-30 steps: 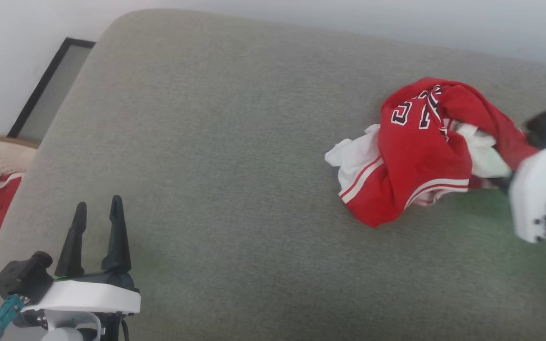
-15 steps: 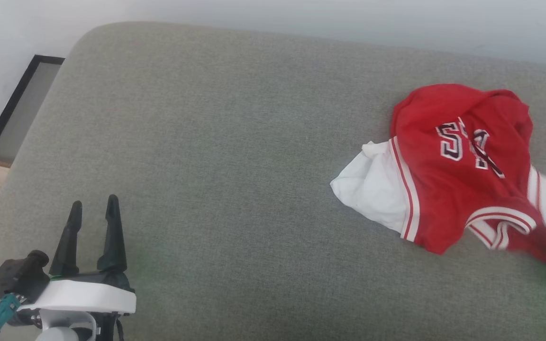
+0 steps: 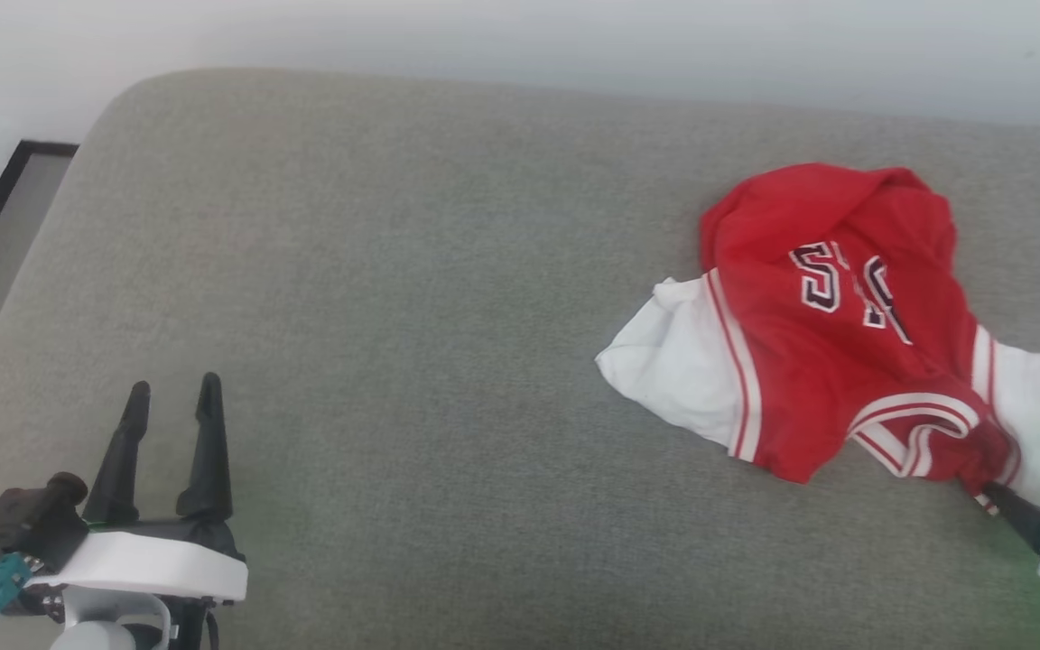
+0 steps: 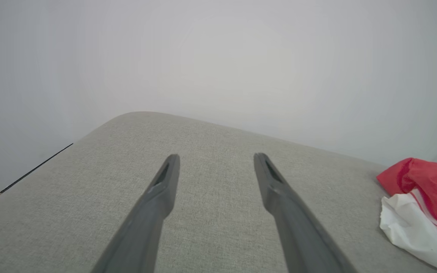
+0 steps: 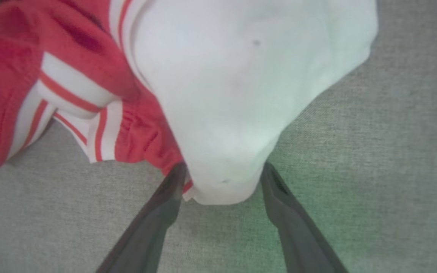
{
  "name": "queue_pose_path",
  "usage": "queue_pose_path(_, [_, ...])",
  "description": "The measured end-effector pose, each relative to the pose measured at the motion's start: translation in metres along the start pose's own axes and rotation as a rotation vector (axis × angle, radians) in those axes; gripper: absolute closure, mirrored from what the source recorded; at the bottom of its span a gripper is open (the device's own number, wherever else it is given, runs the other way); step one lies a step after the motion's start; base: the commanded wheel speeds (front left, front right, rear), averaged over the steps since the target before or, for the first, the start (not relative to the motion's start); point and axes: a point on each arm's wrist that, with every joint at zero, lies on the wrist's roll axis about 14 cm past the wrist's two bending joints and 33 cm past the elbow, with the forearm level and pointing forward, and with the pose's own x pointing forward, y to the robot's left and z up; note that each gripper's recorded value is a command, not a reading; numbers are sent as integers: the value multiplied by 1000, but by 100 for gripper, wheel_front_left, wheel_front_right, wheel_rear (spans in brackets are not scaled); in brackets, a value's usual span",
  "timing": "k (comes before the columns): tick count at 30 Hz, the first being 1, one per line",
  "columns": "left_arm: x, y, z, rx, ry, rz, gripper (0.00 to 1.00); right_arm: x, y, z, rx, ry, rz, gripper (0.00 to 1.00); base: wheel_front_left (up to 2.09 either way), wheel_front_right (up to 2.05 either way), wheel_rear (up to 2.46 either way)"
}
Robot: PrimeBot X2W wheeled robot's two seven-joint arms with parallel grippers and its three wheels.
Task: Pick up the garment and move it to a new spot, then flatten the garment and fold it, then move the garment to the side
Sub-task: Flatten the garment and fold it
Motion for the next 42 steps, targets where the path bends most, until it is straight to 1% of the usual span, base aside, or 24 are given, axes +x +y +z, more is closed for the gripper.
queue_pose_path(4, [3,-15,-4,-9,21,-67,0,-14,7,12,-21,-58,11,0,0,0,0])
queue_pose_path(9, [19,-43,2,-25,48,-187,0,-39,15,38,-53,-203,18,0,0,0,0])
queue_pose_path(13, [32,-74,3,-42,120,-295,0,-60,22,58,-63,-345,26,0,0,0,0])
queue_pose_path(19, [48,-129,3,-12,238,-473,0,-93,26,85,-72,-585,13,0,0,0,0])
queue_pose_path(22, [53,-156,-1,12,314,-552,0,-106,23,91,-61,-692,-9,0,0,0,0])
queue_pose_path(26, [54,-196,-9,85,421,-676,0,-121,14,96,-38,-808,-55,0,0,0,0])
queue_pose_path(27, [54,-206,-12,93,449,-705,0,-124,12,96,-37,-831,-65,0,0,0,0])
queue_pose_path(29, [52,-224,-20,140,505,-758,0,-131,7,99,-48,-883,-97,0,0,0,0])
queue_pose_path(31, [52,-236,-30,166,569,-791,0,-134,6,99,-34,-918,-105,0,0,0,0])
queue_pose_path(34, [50,-249,-50,225,669,-830,0,-128,7,92,-14,-921,-103,0,0,0,0])
queue_pose_path(36, [50,-253,-62,267,726,-844,0,-124,5,89,-6,-917,-106,0,0,0,0])
queue_pose_path(37, [50,-253,-62,267,726,-844,0,-124,5,89,-6,-917,-106,0,0,0,0])
queue_pose_path(42, [51,-254,-100,336,875,-842,0,-112,-1,81,17,-891,-118,0,0,0,0])
